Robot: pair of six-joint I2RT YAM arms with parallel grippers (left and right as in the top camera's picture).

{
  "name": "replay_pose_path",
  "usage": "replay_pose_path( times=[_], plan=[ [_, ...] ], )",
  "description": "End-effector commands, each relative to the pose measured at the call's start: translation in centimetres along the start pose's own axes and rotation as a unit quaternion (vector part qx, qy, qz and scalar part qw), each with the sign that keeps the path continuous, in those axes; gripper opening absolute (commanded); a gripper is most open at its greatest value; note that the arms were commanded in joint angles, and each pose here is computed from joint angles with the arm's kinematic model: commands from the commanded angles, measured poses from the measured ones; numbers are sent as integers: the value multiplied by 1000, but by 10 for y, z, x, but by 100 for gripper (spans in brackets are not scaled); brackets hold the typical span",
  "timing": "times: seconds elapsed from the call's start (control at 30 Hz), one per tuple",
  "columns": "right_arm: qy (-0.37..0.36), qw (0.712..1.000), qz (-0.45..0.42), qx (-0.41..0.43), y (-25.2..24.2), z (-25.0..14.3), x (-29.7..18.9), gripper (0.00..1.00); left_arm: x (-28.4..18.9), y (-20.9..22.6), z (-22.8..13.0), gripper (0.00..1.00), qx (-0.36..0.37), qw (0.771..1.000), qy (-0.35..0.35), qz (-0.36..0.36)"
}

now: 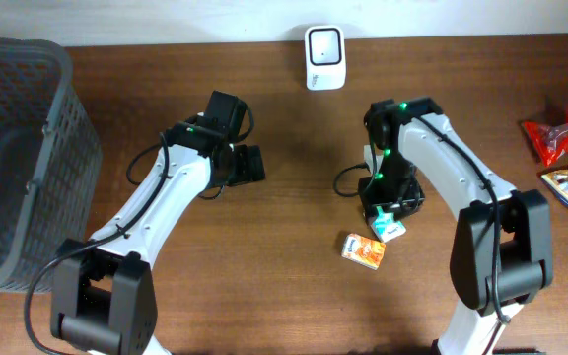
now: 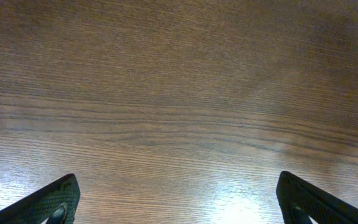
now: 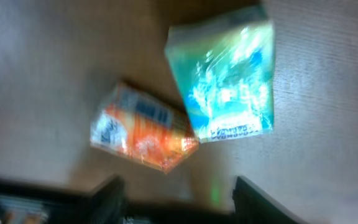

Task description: Scan the item barcode

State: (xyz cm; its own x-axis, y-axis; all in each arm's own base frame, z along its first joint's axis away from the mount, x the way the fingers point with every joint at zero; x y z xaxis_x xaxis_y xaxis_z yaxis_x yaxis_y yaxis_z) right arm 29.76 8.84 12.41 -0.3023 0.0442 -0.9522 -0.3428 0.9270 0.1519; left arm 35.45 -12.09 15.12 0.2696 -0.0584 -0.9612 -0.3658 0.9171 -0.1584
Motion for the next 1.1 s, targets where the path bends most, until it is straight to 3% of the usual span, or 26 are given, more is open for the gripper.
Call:
replay_pose_path(
  times=[0.0,0.03,0.2,0.4,0.67,0.7,0.73,0.87,0.9,0.97,1.07],
  plan=[
    [-13,1000,-19,12,11,5,10,37,-6,1,4,99,1,1000,-11,-1],
    [-13,1000,-25,6,15,6,13,33,-6,1,4,99,1,1000,-11,-1],
    [-11,993,-107,45,4,4,41,33,-6,1,4,99,1,1000,-11,-1],
    [-50,991,-111,57,-9,14,55,33,-6,1,4,99,1,1000,-11,-2],
    [-277,956,-88,31,-5,96,26,34,-6,1,4,99,1,1000,-11,-2],
    [-290,952,-97,19,-6,101,17,41,-6,1,4,99,1,1000,-11,-1],
    [-293,951,-103,10,-7,104,4,54,-6,1,4,99,1,1000,-11,-1],
    [-270,956,-119,-7,-9,97,-37,58,-6,1,4,99,1,1000,-11,-1],
    [-267,956,-120,-9,-7,96,-38,63,-6,1,4,99,1,1000,-11,-1],
    [-262,958,-116,-11,-7,95,-29,63,-6,1,4,99,1,1000,-11,-1],
    [-250,961,-119,-12,-11,93,-5,44,-6,1,4,99,1,1000,-11,-1]
  ],
)
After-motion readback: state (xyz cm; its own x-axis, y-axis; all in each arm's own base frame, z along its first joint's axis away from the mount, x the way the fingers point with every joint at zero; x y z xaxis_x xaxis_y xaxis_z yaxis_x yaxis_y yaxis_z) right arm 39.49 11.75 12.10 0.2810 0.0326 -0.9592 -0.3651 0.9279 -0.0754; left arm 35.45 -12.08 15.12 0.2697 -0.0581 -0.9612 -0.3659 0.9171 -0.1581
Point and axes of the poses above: each gripper's point midway between its finger pads, its own x axis out along the fingers, its own y axis along the line the jaws close on, z = x × y, the point moved 6 cm from there along -x, back along the fingers, and after that the axes turned 13 degrees about -x, right-handed, at the moved point
